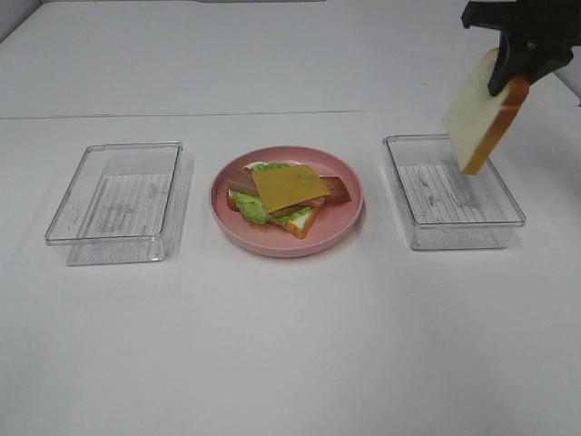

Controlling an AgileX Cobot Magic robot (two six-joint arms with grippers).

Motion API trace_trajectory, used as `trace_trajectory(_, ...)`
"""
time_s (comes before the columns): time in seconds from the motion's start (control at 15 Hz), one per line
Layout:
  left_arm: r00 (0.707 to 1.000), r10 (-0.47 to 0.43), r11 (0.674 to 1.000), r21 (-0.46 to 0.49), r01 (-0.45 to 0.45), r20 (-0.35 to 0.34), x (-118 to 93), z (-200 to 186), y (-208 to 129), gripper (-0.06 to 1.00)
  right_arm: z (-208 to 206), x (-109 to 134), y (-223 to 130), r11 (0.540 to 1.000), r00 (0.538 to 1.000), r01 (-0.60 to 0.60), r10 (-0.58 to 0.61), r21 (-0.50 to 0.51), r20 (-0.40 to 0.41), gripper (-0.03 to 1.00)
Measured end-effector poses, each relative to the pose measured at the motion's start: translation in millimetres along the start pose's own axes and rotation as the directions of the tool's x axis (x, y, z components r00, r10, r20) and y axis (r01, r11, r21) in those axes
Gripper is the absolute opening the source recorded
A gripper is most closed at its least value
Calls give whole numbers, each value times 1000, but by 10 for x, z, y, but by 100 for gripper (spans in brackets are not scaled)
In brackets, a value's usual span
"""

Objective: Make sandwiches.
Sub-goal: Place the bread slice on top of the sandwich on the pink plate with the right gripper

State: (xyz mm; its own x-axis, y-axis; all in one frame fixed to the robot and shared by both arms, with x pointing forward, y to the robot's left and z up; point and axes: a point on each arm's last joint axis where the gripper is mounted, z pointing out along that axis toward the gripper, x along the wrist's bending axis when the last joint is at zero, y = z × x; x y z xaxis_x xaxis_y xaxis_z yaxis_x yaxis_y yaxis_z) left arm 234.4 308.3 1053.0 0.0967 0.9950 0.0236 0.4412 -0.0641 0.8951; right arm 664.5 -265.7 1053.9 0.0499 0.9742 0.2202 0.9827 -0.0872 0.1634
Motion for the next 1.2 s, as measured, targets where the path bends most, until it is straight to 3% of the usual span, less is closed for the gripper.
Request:
trace_trajectory(0.07,1000,0,1000,0,0,0,0,0,0,55,-90,63,-21,1000,999,1,-2,-15,-55,19)
trace_trajectory(0.13,1000,0,1000,0,0,0,0,0,0,55,-178,240,-68,1000,981,22,-26,-23,-194,19)
trace_trajectory(0.27,1000,0,1000,0,0,0,0,0,0,55,-85,511,-169,997,947,76,-69,12,-314,19)
trace_trajectory(0.6,1000,0,1000,0,0,0,0,0,0,55,405,1209,-425,997,849,79,-65,4,-524,19)
trace_trajectory(0.73,1000,0,1000,0,0,0,0,0,0,55,573,1339,-448,998,825,66,-48,13,-564,19)
trace_trajectory(0.87,1000,0,1000,0,0,0,0,0,0,55,992,1492,-482,994,800,38,29,99,-599,19)
trace_trajectory(1.2,1000,0,1000,0,0,0,0,0,0,55,1433,1459,-480,987,813,-18,107,158,-572,19)
